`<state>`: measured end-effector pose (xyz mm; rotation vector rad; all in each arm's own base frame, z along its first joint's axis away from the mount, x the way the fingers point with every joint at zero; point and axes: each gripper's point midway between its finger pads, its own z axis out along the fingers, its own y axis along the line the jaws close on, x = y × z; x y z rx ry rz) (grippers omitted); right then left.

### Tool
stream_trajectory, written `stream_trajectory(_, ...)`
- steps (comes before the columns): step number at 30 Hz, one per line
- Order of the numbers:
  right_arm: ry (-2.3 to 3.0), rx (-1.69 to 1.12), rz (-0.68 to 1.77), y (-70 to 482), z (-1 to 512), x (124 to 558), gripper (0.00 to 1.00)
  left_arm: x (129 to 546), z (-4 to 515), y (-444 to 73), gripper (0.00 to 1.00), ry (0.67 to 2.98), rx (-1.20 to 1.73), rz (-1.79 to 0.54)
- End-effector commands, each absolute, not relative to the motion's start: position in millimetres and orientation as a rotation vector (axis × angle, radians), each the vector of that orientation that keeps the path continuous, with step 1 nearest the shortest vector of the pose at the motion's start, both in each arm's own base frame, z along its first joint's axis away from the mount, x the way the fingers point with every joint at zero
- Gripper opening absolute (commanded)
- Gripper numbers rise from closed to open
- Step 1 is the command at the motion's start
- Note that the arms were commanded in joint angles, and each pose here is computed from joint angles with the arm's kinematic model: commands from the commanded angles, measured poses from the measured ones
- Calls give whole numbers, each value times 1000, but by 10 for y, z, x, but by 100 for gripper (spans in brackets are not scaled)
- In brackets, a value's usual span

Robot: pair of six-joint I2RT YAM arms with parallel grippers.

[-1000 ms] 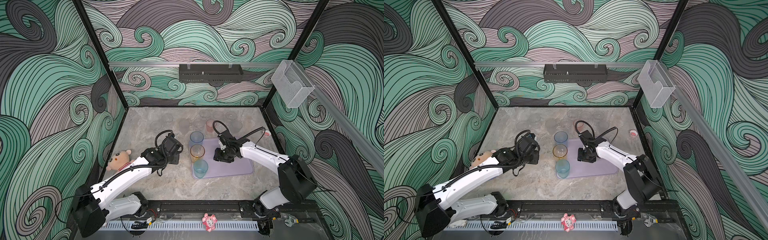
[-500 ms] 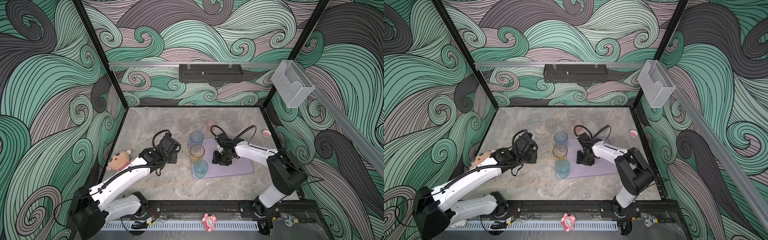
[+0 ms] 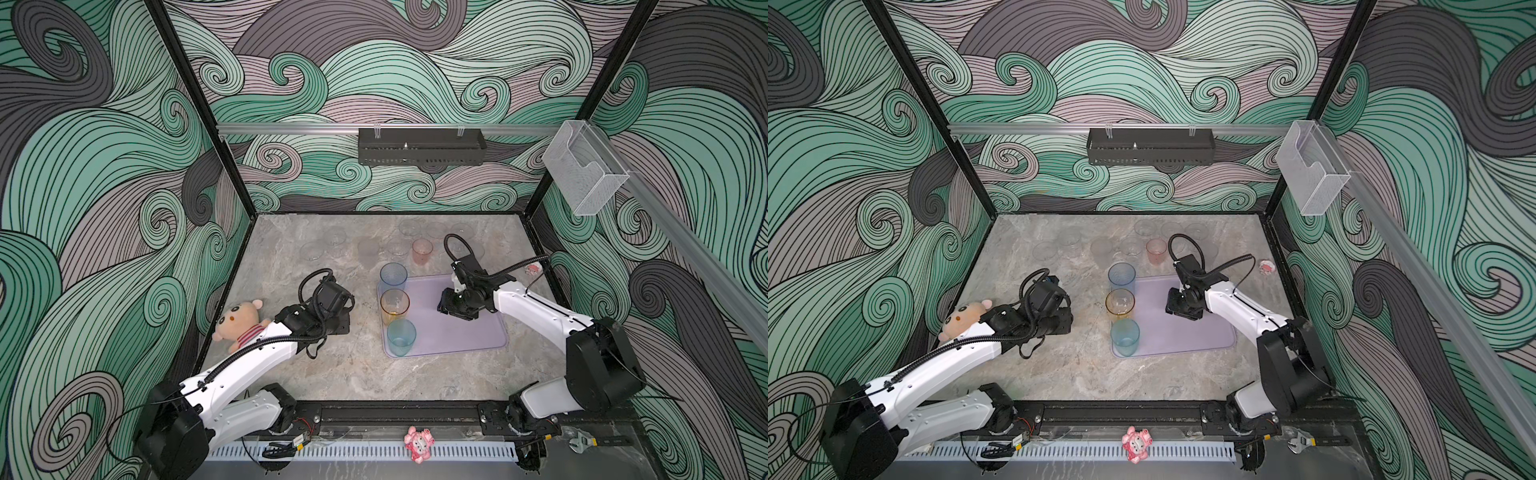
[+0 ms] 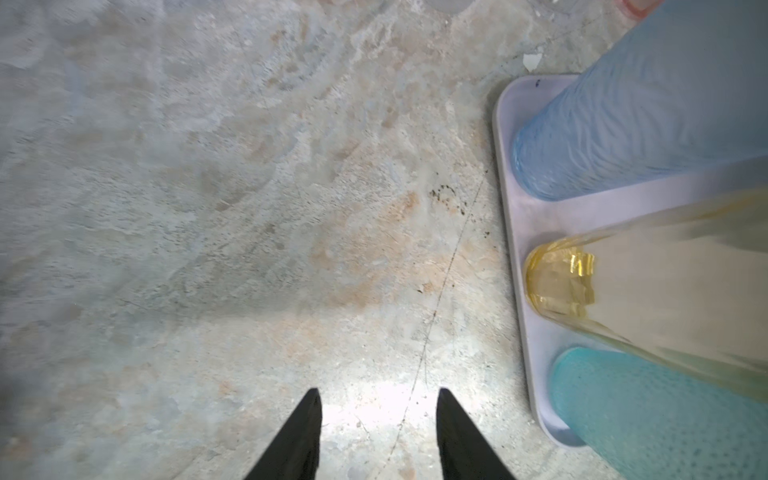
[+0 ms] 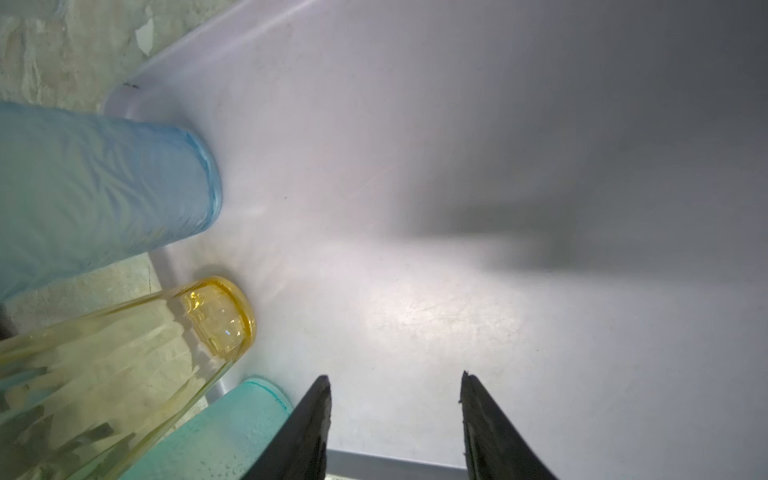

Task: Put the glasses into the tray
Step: 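Draw the left gripper back while the right gripper moves toward the clear glasses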

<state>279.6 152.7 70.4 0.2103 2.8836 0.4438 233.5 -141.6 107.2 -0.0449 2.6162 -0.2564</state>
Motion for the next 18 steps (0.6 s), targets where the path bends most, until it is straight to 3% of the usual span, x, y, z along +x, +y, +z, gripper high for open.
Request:
stream_trajectory(1,2873,261,395,1347,729,2853,51,2269,916,-1658,45,2696,-92,-437)
stream_trajectory(5,2820,378,306,1059,739,2973,51,2232,762,-1851,43,2729,-100,-569)
stream_trajectory(18,2715,737,167,175,650,3074,61,2349,685,-1969,43,2762,3,-538)
